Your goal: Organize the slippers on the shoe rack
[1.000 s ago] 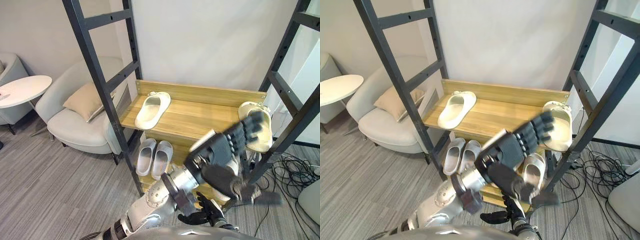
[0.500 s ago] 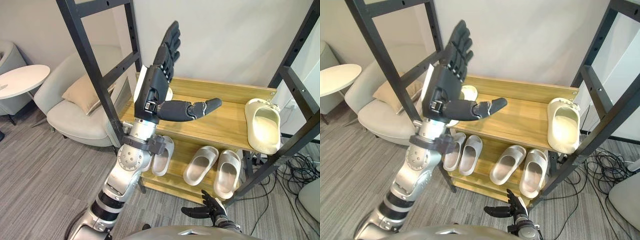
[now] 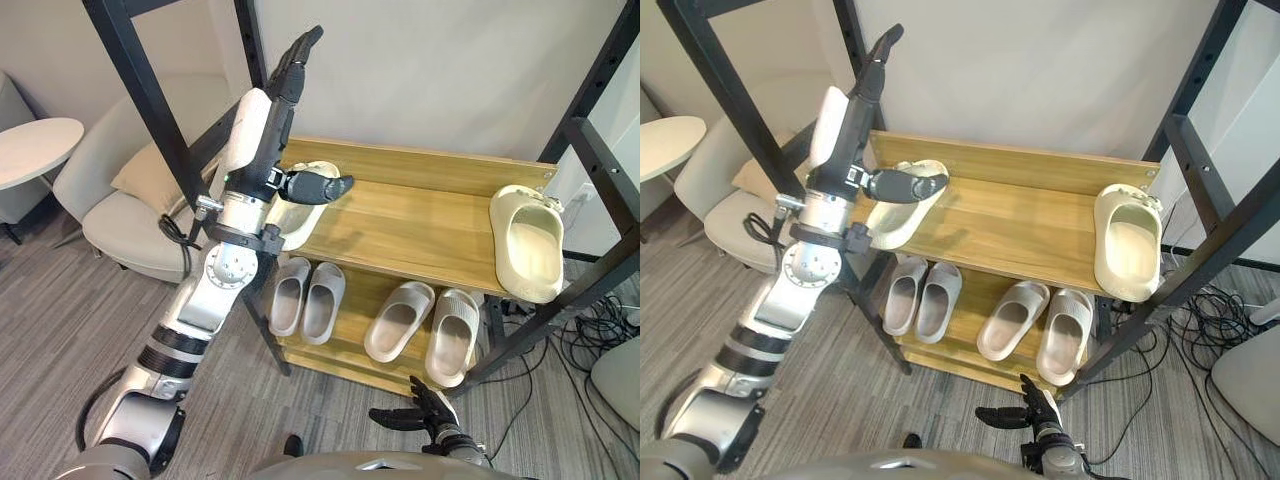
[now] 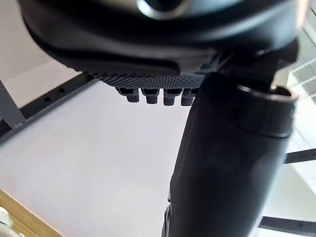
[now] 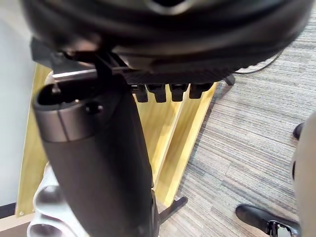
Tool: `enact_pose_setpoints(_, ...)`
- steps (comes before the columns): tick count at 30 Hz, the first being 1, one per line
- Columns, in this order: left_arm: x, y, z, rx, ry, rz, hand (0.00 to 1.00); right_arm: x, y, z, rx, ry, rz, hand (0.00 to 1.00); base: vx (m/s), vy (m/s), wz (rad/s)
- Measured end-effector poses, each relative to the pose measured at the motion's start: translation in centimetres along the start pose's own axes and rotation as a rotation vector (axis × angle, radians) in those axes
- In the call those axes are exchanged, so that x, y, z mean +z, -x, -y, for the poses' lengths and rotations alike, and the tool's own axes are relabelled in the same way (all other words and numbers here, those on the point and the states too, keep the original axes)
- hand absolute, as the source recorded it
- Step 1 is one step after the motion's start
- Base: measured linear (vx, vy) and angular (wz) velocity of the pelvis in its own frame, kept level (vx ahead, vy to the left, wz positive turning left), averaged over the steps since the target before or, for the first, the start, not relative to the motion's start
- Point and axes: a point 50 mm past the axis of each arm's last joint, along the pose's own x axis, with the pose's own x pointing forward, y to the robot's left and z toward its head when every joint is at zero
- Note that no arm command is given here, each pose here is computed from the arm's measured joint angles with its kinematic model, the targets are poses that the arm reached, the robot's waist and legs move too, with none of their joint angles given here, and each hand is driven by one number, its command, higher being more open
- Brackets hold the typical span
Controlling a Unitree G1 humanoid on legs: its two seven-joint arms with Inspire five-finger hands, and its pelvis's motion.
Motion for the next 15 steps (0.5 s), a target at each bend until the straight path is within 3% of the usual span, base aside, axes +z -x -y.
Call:
enact_pose_setpoints(9, -3.6, 0.5, -1.0, -0.087, -0.356, -0.075, 1.00, -0.4, 0.0, 1.1, -0.028, 0.018, -0.012, 1.00, -0.02, 0.008, -0.06)
enact_pose_setpoints(15, -4.7, 0.6, -2.2, -0.078, -0.437, -0.115, 1.00, -0.5, 0.0, 1.4, -0.036, 0.024, -0.016, 1.00, -0.01, 0.014, -0.06)
